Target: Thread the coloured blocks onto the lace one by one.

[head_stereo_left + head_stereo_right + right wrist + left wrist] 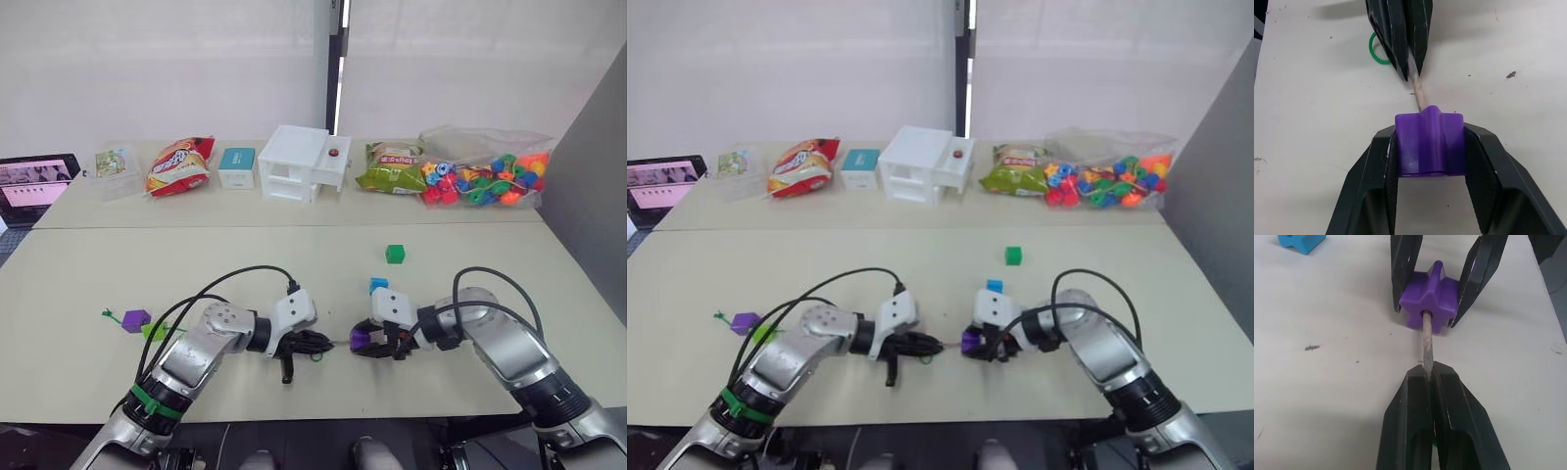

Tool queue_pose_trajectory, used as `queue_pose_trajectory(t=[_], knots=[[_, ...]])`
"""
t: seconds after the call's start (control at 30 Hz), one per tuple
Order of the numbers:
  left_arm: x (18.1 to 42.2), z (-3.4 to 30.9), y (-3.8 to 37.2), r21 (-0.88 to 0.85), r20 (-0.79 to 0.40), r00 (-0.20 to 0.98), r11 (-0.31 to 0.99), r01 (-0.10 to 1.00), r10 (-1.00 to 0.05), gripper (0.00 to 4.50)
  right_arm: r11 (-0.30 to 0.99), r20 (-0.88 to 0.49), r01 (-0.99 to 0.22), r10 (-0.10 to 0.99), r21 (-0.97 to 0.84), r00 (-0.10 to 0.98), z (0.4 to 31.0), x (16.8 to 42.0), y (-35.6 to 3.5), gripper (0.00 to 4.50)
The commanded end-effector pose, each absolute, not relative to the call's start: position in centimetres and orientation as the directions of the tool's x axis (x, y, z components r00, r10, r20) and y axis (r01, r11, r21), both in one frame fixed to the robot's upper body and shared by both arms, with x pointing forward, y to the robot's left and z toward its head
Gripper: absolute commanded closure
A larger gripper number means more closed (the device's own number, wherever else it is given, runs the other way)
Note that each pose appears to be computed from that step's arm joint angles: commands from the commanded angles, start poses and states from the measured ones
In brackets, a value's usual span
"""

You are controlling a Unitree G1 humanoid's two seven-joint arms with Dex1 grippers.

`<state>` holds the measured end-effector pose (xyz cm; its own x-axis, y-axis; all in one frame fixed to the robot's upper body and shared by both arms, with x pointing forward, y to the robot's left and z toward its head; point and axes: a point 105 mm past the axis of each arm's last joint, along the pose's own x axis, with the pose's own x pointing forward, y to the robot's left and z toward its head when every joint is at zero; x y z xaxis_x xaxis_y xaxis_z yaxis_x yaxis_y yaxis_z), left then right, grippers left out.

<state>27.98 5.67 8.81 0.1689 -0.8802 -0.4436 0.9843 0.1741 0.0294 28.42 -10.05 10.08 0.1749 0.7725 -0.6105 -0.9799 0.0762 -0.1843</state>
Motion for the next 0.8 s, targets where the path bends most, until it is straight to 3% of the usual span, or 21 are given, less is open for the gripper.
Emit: queue_pose_trajectory(t=[0.03, 0.8], knots=[[27.9, 9.7, 5.7, 0.059, -0.414, 0.171, 0.161, 0.985, -0.894, 4.5, 0.066, -0.6, -0.977, 0.78, -0.205, 0.179, 10.6, 28.4, -10.1, 3.13], [28.2, 9.5, 1.2, 0.109, -0.411, 0.059, 0.015, 0.994, -0.91, 4.5, 0.052, -0.582, -0.976, 0.796, -0.212, 0.169, 11.1, 28.0, -9.6, 3.13]])
